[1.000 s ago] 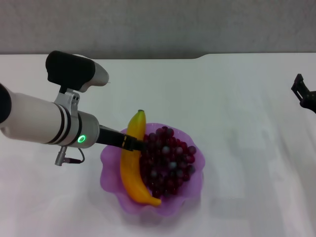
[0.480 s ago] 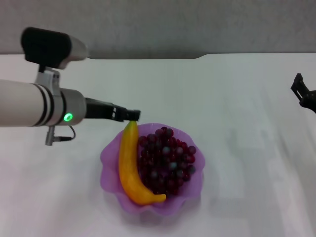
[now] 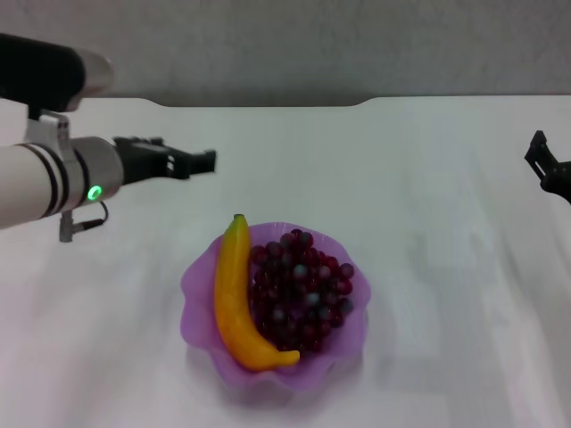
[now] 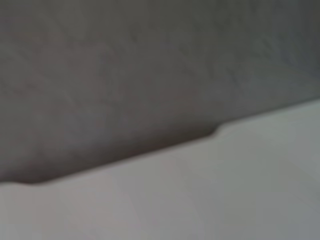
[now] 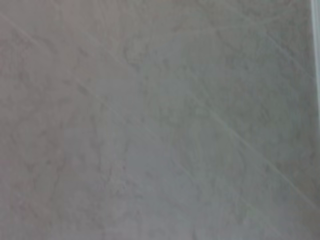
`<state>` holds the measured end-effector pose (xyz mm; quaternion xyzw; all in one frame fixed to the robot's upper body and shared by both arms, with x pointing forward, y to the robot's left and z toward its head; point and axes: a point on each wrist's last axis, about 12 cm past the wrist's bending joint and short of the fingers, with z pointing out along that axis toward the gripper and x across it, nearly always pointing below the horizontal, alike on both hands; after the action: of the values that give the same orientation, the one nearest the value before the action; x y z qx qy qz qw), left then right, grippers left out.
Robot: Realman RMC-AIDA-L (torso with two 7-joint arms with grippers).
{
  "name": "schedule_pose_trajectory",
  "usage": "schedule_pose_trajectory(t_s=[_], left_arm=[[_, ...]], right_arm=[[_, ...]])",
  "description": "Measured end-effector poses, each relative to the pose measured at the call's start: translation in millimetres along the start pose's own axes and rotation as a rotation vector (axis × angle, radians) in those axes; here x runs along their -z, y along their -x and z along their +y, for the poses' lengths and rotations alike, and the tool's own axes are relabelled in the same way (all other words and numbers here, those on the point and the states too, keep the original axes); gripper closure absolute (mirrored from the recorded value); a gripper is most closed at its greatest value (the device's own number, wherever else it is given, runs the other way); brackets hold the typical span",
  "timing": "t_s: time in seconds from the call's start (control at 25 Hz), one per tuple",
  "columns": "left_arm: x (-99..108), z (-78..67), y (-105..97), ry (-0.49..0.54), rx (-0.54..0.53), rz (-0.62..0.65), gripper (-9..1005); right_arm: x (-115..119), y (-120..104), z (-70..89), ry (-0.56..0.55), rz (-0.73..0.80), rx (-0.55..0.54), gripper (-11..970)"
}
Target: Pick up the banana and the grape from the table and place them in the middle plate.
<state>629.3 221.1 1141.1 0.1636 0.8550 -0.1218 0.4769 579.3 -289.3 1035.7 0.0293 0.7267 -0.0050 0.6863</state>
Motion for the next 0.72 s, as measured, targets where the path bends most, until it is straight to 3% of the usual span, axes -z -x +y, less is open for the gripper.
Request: schedule_pose_trajectory(t_s=[0.28, 0.72], left_arm=[[-0.3, 25.4, -15.4, 0.204, 0.003, -0.21, 100], [-9.5, 52.6, -42.0, 0.408, -0.058, -0.31, 100]], right_arm=[[-1.2, 1.6, 1.4, 0.001, -0.006, -0.001, 81], [-5.2, 5.8, 5.2, 0.01, -0.02, -0.001, 81]])
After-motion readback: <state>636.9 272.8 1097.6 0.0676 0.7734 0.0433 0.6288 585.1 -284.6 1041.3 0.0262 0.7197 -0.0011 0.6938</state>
